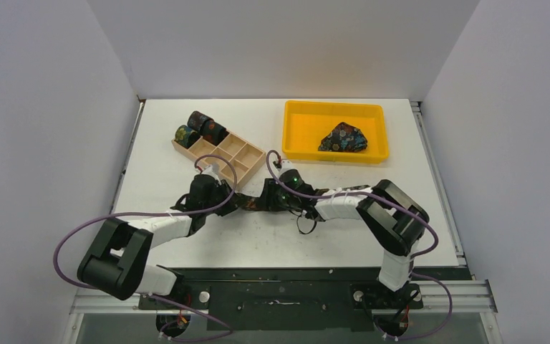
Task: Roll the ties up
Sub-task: Roll the tie at the center of the board.
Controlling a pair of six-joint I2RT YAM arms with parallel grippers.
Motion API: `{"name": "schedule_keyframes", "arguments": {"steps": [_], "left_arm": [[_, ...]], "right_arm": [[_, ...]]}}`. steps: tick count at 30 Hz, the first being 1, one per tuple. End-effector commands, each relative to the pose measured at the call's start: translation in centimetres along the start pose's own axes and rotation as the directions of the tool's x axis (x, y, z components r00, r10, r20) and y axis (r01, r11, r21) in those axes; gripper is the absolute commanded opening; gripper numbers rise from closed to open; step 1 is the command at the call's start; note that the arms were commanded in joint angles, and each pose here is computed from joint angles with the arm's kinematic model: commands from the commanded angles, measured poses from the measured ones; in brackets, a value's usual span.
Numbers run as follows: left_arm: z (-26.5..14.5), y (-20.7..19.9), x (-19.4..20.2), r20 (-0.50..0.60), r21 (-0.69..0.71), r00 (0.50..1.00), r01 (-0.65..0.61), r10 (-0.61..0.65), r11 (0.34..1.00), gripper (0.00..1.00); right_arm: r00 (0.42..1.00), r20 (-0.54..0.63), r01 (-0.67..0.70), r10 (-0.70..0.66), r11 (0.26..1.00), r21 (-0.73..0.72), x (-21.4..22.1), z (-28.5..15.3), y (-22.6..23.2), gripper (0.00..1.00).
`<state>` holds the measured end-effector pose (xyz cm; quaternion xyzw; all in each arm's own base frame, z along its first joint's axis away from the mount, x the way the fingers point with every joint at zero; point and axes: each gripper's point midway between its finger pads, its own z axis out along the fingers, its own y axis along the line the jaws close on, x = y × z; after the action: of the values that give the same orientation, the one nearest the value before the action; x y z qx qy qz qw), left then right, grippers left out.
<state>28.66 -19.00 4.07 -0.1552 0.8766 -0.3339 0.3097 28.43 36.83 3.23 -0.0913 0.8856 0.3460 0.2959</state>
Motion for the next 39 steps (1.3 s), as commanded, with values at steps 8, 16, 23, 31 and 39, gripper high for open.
{"name": "schedule_keyframes", "arguments": {"steps": [8, 16, 23, 31, 39], "left_arm": [[-3.9, 1.6, -2.7, -0.068, -0.401, 0.949, -0.308, 0.307, 0.863, 0.0], [-5.9, 2.2, -4.0, -0.136, -0.566, 0.898, -0.418, 0.419, 0.711, 0.0], [-7.1, 1.5, -5.5, -0.186, -0.722, 0.808, -0.498, 0.56, 0.48, 0.0], [-5.5, 1.1, -4.1, -0.292, -0.769, 0.726, -0.566, 0.623, 0.298, 0.0], [-3.1, -0.7, -2.6, -0.346, -0.765, 0.652, -0.612, 0.674, 0.199, 0.0]], "right_arm": [[0.973, 0.215, 0.056, -0.079, 0.992, 0.11, -3.6, -9.4, -1.0, 0.44], [0.963, 0.257, 0.037, -0.085, 0.982, 0.184, -2.5, -12.0, -3.5, 0.44], [0.963, 0.256, 0.031, -0.08, 0.981, 0.19, -1.5, -12.8, -4.3, 0.44], [0.961, 0.268, 0.013, -0.074, 0.975, 0.222, -0.2, -14.7, -6.0, 0.44], [0.959, 0.274, -0.003, -0.069, 0.967, 0.254, 1.5, -16.4, -7.7, 0.44]]}}
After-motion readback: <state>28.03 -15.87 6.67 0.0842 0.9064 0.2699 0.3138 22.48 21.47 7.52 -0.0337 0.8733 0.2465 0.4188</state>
